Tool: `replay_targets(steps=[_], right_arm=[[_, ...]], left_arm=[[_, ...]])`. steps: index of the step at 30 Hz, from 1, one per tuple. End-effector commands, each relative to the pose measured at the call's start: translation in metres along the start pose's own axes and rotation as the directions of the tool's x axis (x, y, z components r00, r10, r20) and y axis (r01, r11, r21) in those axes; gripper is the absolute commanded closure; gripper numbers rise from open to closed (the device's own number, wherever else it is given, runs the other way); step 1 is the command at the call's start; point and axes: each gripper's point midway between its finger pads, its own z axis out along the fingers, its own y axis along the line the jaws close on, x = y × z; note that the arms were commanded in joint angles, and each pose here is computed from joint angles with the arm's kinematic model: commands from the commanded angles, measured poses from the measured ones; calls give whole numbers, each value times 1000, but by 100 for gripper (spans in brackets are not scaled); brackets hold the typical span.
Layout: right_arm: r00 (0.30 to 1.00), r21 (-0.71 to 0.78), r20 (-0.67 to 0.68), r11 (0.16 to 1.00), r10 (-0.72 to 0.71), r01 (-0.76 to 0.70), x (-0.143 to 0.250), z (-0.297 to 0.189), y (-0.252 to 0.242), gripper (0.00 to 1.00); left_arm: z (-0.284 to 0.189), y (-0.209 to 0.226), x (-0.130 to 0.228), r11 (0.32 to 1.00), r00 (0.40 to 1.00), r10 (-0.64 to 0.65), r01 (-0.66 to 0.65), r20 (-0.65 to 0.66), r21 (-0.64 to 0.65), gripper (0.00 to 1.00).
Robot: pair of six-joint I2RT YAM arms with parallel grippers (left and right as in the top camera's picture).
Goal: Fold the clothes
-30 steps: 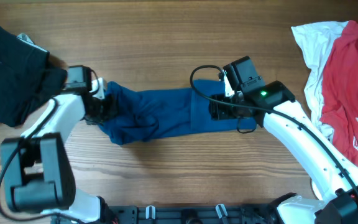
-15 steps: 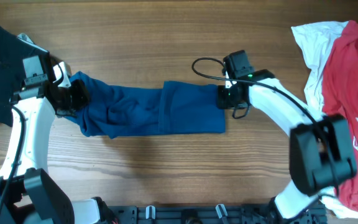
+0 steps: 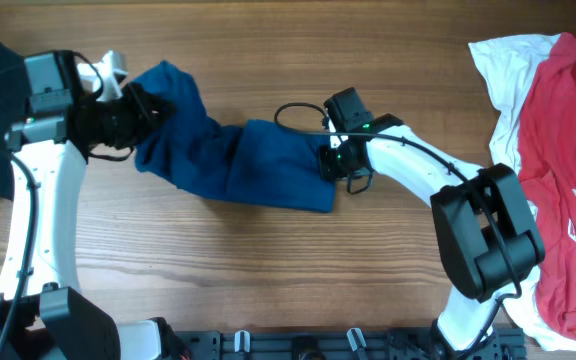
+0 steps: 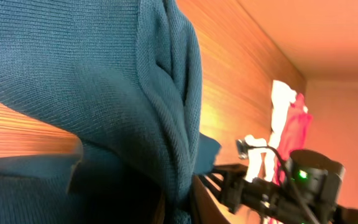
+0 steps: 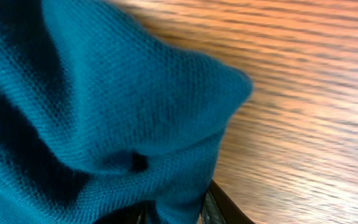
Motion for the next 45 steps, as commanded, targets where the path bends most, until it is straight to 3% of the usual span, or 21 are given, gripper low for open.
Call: replay_targets(steps=[1,14,21,24,34,40,45], right_arm=[[987,23,-160,1000,3,1,49,35,6,72],[979,-9,-196,999,-54,53,78,40,57,73],[974,-7,-213,997,-73,73,88,40,67,75],[975,-3,-215,998,-59,60,88,32,67,75],[994,-44,84,997,-64,68,33,-69,78,66],[983,-80,181,997,19,-4,16,-111,64,66],[984,-71,175,997,32,-20,18,-116,56,66]], left_arm=[[0,-40,11,994,998,60,-57,-27,92,89],[39,-81,55,977,972,212,-207,-105,54,89],[43,-86,66,974,965,226,-221,-131,54,89],[42,-72,69,978,968,203,-207,-145,-12,88],[49,-47,92,985,960,132,-156,-247,-77,85],[61,-37,127,982,934,127,-166,-335,-92,84],[72,-28,161,968,900,150,-219,-410,-126,82]])
